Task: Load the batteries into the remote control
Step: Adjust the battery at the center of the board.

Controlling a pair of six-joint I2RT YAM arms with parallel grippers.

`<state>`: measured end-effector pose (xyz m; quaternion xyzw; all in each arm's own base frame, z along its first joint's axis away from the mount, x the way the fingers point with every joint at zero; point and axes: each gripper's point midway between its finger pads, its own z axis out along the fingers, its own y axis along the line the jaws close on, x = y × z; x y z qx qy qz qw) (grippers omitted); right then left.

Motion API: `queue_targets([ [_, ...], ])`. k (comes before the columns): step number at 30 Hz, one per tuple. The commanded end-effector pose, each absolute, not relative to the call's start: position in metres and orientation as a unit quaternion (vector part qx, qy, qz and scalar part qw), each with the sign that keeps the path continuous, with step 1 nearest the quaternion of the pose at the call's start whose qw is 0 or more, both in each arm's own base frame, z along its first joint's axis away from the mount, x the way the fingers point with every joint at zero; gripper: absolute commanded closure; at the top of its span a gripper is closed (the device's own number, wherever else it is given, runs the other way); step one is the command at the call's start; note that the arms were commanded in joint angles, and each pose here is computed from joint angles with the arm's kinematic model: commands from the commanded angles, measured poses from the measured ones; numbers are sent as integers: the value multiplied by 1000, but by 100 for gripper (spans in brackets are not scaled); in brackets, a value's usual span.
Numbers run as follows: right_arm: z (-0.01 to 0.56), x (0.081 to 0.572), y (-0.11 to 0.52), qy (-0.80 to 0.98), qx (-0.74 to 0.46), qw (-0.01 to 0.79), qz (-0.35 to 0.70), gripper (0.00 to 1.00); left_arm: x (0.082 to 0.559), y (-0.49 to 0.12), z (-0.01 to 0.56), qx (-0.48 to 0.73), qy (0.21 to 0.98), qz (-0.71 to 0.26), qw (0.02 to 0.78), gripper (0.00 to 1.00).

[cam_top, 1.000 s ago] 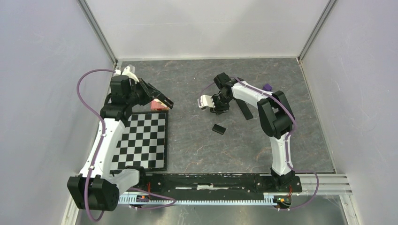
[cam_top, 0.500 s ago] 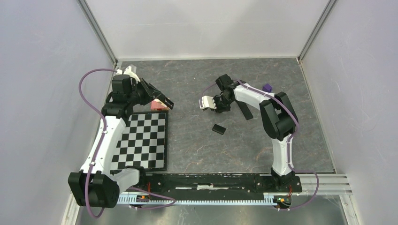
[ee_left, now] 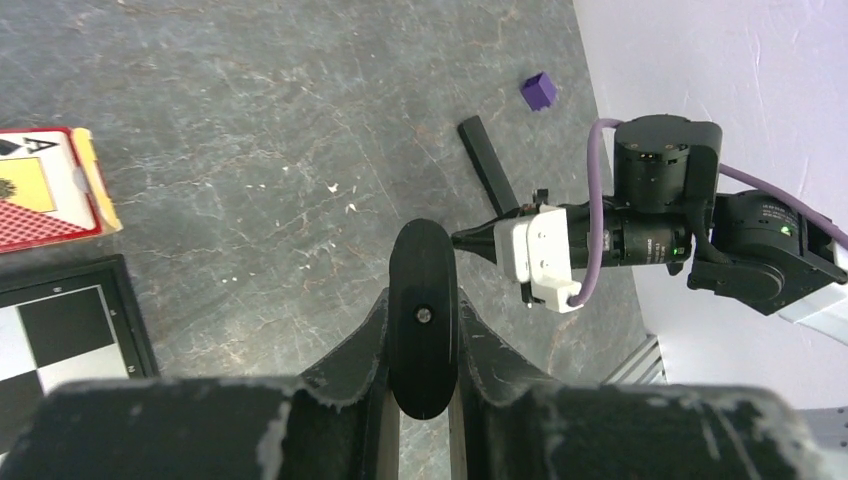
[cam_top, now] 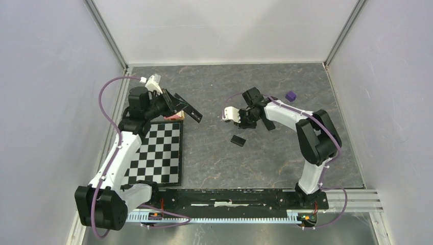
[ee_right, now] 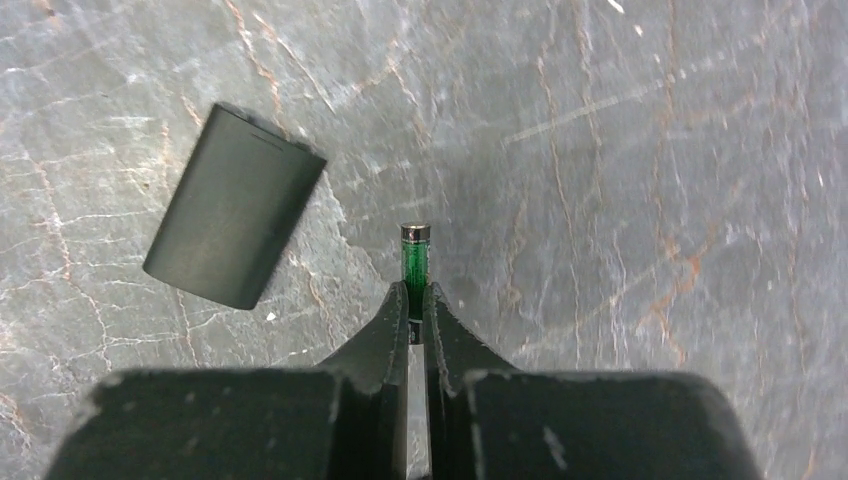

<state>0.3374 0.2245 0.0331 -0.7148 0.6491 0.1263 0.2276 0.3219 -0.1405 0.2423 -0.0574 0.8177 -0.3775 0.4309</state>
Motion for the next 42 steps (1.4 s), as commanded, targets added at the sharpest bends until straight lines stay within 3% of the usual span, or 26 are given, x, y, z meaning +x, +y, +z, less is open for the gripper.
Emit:
queue_targets([
  [1, 50, 355, 221, 688, -661, 289, 80, 91, 325, -160, 256, -32, 794, -408, 449, 98],
  [14, 26, 362, 188, 837, -461, 294, 20, 84, 328, -170, 251, -33, 795, -407, 449, 98],
  [23, 7, 359, 182, 857, -449, 255, 11, 80, 330, -170, 256, -29, 791, -405, 458, 98],
  [29, -23, 334, 166, 862, -492, 118, 4, 79, 330, -168, 262, -23, 791, -398, 465, 98],
  [33, -23, 325, 175, 857, -498, 129, 39, 79, 329, -167, 264, -17, 792, -393, 468, 98],
  [42, -28, 326, 162, 866, -485, 118, 4, 82, 329, -167, 263, -13, 793, -390, 468, 98],
])
